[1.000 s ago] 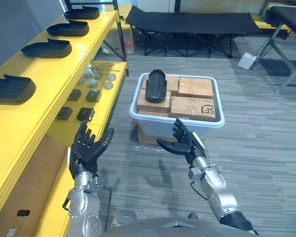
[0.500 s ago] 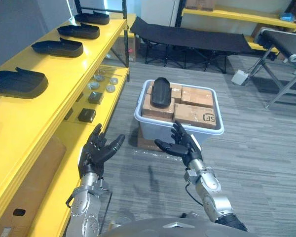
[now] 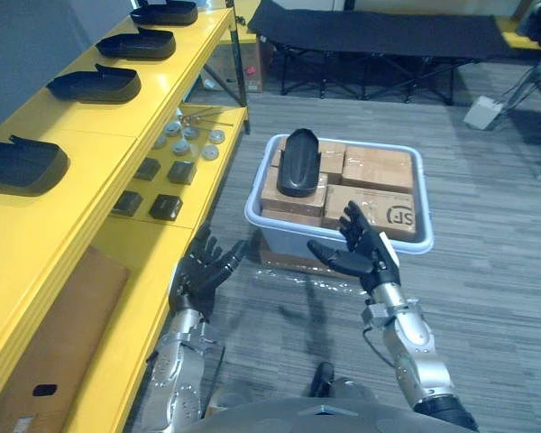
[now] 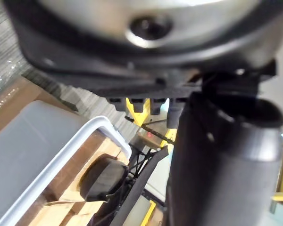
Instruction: Walk over and take three plastic housings, then place them on the shelf
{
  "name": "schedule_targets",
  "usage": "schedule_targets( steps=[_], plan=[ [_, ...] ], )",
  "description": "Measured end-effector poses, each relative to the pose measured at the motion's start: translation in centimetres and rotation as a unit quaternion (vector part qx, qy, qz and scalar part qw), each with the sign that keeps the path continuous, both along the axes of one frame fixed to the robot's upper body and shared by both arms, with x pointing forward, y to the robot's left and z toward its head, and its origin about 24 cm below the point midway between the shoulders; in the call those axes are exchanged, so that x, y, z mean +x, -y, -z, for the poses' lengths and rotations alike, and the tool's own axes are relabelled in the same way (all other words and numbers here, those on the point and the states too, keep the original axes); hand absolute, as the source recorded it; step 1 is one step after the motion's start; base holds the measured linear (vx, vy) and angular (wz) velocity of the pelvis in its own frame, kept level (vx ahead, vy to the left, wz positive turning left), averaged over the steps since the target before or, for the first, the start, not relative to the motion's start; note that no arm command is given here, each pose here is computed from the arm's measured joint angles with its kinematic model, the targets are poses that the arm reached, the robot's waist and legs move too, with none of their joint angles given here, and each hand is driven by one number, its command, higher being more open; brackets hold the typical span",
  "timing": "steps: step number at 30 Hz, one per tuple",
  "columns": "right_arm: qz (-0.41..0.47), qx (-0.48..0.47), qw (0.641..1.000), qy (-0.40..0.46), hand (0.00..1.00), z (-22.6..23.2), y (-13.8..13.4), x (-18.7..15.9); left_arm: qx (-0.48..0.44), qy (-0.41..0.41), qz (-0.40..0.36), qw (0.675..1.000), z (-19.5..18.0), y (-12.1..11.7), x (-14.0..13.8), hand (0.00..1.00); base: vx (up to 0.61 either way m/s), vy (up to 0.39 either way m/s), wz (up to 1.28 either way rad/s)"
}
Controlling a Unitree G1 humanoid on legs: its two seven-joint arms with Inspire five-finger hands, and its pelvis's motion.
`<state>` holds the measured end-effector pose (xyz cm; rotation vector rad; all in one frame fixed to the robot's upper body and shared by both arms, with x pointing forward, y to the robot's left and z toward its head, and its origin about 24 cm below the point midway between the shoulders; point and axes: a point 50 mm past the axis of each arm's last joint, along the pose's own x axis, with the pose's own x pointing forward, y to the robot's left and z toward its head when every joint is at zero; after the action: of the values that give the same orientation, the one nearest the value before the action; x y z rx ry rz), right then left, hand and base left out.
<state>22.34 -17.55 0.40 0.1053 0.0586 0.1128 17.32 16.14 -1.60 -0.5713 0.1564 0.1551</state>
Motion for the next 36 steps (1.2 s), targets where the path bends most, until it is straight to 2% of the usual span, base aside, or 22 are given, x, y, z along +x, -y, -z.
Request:
schedule_targets(
  steps=[5, 10, 14, 23, 29, 33, 36],
  plan=[
    [-0.011, -0.017, 0.999, 0.042, 1.00, -1.4, 0.4, 0.7, -0.005, -0.025, -0.007, 1.000, 0.8, 0.1, -1.2, 1.00, 0.33, 0.058, 0.03],
    [-0.004, -0.030, 0.997, 0.071, 1.00, -2.6, -0.8, 2.2, -0.008, -0.020, 0.002, 1.000, 0.7, 0.6, -1.1, 1.00, 0.30, 0.202, -0.31],
    [-0.006, -0.011, 0.998, 0.066, 1.00, -2.3, -2.4, 2.8, 0.025, 0.016, 0.021, 0.999, -0.6, -0.3, 1.1, 1.00, 0.24, 0.208, -0.24],
    [-0.008, 0.019, 0.997, 0.074, 1.00, -2.6, -2.6, 3.0, 0.041, 0.050, 0.022, 0.998, -2.3, -0.4, 1.8, 1.00, 0.02, 0.066, -0.32],
    [-0.015, 0.004, 0.997, 0.070, 1.00, -2.4, -3.1, 3.0, 0.013, 0.067, 0.021, 0.997, -2.7, -0.2, 2.3, 1.00, -0.09, 0.007, 0.23],
    [-0.061, -0.020, 0.995, 0.079, 1.00, -3.3, -3.9, 4.0, -0.028, 0.087, -0.037, 0.995, -2.9, -1.8, 2.0, 1.00, -0.10, -0.183, 0.21],
    [-0.053, -0.052, 0.994, 0.080, 1.00, -3.6, -2.1, 4.5, -0.051, 0.069, -0.069, 0.994, -1.8, -2.0, 1.4, 1.00, -0.13, -0.238, 0.62]
  ],
)
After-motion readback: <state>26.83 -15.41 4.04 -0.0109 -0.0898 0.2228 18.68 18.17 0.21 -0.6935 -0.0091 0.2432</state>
